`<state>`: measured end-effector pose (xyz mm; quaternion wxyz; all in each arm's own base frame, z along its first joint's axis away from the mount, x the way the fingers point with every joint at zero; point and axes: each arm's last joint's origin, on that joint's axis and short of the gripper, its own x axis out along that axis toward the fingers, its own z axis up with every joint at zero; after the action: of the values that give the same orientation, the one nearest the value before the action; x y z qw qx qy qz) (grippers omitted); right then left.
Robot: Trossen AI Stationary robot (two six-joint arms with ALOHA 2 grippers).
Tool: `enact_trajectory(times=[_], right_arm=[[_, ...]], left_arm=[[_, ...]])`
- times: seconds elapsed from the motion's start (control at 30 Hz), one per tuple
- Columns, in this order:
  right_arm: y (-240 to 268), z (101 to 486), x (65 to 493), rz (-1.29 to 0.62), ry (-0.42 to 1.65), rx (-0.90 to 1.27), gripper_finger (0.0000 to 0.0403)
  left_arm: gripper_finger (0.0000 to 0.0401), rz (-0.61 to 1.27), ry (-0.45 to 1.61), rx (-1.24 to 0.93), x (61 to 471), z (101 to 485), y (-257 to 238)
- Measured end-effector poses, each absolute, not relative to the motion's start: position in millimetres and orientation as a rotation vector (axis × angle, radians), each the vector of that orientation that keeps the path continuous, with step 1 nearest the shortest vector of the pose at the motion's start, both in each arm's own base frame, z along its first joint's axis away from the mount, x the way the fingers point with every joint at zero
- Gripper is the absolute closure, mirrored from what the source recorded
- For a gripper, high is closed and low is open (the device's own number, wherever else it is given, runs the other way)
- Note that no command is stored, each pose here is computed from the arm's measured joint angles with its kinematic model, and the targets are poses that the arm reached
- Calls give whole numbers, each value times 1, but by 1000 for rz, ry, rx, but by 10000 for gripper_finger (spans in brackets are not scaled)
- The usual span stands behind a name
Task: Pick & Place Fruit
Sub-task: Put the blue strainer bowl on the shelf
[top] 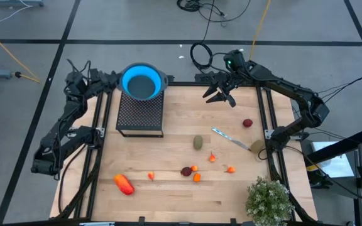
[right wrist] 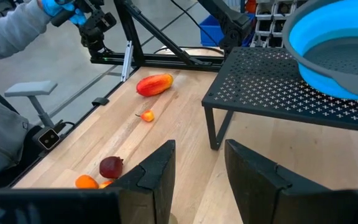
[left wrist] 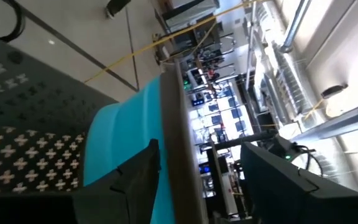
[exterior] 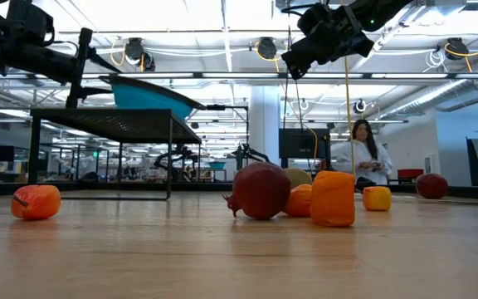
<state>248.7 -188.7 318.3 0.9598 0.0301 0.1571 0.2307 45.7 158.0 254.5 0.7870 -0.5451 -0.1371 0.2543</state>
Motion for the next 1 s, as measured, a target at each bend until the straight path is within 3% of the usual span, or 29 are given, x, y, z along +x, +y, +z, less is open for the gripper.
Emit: enact_trajectory(times=[1.0], right_arm=[[-189,318,249,467,319,64,273]], left_arm=[[173,659,-291,-1169,29,247,161]])
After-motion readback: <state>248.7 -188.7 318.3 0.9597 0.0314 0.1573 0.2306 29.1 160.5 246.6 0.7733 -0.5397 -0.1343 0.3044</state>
